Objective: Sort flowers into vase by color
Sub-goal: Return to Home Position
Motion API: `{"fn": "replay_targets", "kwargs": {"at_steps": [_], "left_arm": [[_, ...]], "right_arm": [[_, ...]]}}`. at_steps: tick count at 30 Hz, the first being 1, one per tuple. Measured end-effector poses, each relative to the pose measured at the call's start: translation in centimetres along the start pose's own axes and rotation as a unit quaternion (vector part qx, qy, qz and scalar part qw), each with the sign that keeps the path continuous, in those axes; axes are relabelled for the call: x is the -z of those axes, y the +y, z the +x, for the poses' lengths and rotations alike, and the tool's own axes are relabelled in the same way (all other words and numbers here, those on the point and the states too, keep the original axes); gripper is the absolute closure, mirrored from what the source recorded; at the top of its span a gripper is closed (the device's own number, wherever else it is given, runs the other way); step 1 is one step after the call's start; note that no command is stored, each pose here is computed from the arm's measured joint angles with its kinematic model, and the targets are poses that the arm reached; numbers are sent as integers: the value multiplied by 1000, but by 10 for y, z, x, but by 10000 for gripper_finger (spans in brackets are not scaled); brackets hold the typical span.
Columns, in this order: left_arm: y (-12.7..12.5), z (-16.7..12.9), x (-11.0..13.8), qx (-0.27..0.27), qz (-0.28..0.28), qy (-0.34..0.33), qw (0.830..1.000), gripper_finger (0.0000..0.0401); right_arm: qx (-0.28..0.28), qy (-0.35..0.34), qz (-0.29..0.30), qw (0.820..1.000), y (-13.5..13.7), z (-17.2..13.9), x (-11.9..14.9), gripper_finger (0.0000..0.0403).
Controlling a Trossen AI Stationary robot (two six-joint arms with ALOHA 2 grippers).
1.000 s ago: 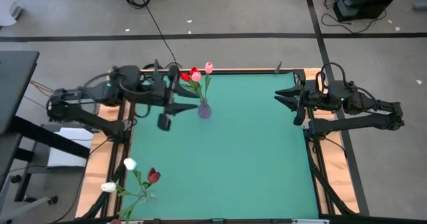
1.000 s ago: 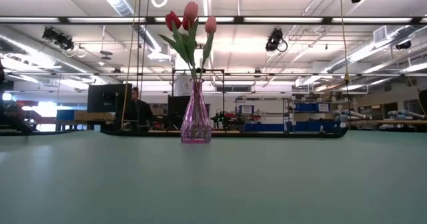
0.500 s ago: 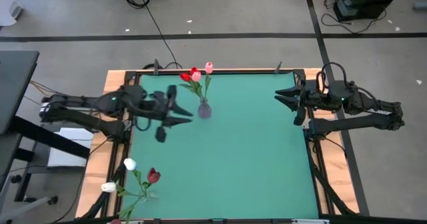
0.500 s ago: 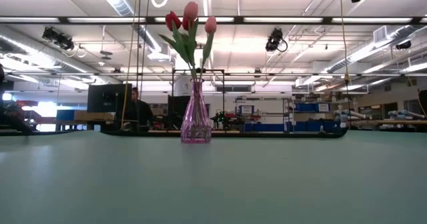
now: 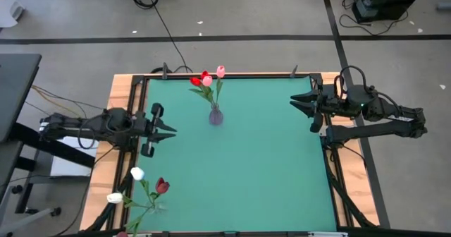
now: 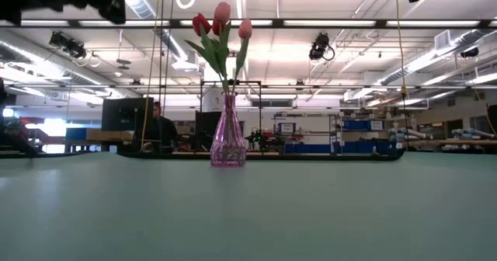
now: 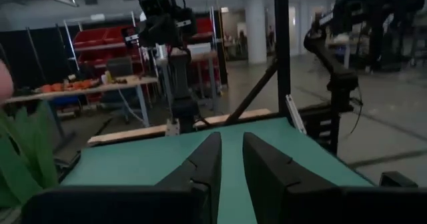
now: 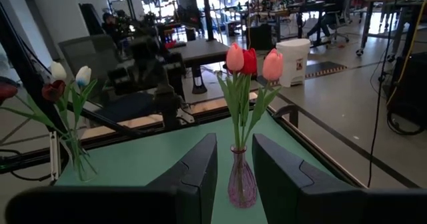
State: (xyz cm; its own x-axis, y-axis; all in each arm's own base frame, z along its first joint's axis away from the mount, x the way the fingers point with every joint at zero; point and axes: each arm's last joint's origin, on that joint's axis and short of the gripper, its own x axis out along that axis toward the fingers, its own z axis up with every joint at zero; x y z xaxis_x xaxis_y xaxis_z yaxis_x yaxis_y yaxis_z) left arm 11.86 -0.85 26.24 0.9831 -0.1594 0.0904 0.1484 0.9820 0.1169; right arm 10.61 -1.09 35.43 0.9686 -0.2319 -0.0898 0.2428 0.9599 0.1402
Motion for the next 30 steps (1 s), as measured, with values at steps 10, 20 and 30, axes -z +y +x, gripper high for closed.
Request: {"fn": "replay_targets", "kwargs": {"at_steps": [10,20,30], "left_arm": [[-7,-5,61,-2,-18,-18,1000,335],[-7,-12,67,-13,-32,7,999,348],[-6,-29,69,-36,-32,5,999,360]], "right_arm": [[0,0,0,1000,0,0,0,298],[0,0,0,1000,0,0,0,298],[0,0,0,1000,0,0,0,298]]}}
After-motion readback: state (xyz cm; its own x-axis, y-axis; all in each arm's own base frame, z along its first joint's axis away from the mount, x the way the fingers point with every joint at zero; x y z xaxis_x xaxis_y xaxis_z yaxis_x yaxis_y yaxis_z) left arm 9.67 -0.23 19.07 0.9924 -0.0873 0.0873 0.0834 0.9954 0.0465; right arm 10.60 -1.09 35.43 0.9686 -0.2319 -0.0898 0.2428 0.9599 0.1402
